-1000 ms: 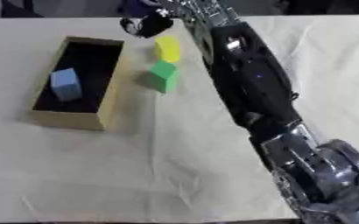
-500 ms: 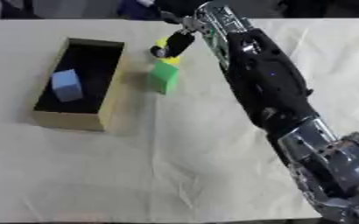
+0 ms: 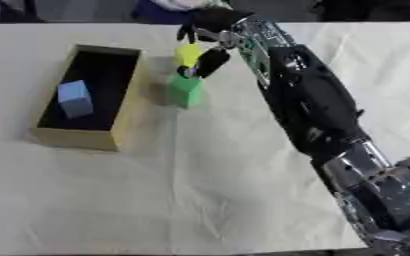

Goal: Pick up objects on the table and place them in the box.

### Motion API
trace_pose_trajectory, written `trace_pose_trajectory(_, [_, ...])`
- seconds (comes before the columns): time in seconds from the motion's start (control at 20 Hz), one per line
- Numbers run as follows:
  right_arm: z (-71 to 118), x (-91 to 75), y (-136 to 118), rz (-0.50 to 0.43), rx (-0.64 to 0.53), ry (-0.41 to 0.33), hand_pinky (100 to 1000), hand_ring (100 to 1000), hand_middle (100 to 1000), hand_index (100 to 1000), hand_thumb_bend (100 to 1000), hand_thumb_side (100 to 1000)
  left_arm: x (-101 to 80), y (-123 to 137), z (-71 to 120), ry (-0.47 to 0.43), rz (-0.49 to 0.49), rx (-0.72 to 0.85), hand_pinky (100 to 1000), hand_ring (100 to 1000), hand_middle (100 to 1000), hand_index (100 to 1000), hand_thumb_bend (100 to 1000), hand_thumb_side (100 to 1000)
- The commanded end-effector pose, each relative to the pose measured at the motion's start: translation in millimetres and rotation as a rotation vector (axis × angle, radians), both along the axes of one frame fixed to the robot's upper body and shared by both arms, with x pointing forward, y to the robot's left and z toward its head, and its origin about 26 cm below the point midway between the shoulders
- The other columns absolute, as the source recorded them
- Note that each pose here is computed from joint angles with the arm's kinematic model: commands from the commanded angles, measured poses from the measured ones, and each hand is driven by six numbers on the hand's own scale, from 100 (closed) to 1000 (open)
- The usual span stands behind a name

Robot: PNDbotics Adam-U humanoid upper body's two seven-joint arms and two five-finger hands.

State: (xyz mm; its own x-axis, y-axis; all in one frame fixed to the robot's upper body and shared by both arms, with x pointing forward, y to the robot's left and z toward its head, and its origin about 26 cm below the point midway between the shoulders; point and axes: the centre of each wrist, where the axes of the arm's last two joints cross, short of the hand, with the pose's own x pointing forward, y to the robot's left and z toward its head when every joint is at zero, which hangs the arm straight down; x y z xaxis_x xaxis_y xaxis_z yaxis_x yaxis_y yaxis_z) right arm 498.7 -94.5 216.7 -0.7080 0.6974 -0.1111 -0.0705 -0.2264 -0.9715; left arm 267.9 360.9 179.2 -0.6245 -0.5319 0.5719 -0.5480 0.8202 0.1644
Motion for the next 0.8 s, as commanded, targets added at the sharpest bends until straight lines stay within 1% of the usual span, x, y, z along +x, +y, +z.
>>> trace_pose_trajectory(0.05, [15.9,0.8,-8,-0.008,0.007,-0.017,899,935,703,895,326,644,-2.5,3,10.0,-0.016,0.007,0.040,732,620,721,796,100,744])
trace_pose_trajectory(0.2, [10.2,1.0,-11,-0.010,0.004,0.025,901,937,704,901,310,677,-2.7,3,9.8,-0.014,0.008,0.041,732,620,721,796,100,744])
trace_pose_trajectory(0.3, [6.6,0.5,-12,-0.006,-0.003,0.048,902,939,714,908,329,691,-2.8,3,9.6,-0.014,0.009,0.040,731,620,721,796,100,744])
trace_pose_trajectory(0.5, [-3.6,-0.3,-11,-0.018,-0.027,0.073,902,943,727,913,352,716,-2.5,2,9.5,-0.013,0.005,0.039,731,619,721,795,100,743])
trace_pose_trajectory(0.8, [-22.7,-2.0,-5,-0.029,-0.035,0.104,903,941,707,916,359,744,-2.2,2,8.9,-0.010,0.000,0.036,731,619,722,795,100,744])
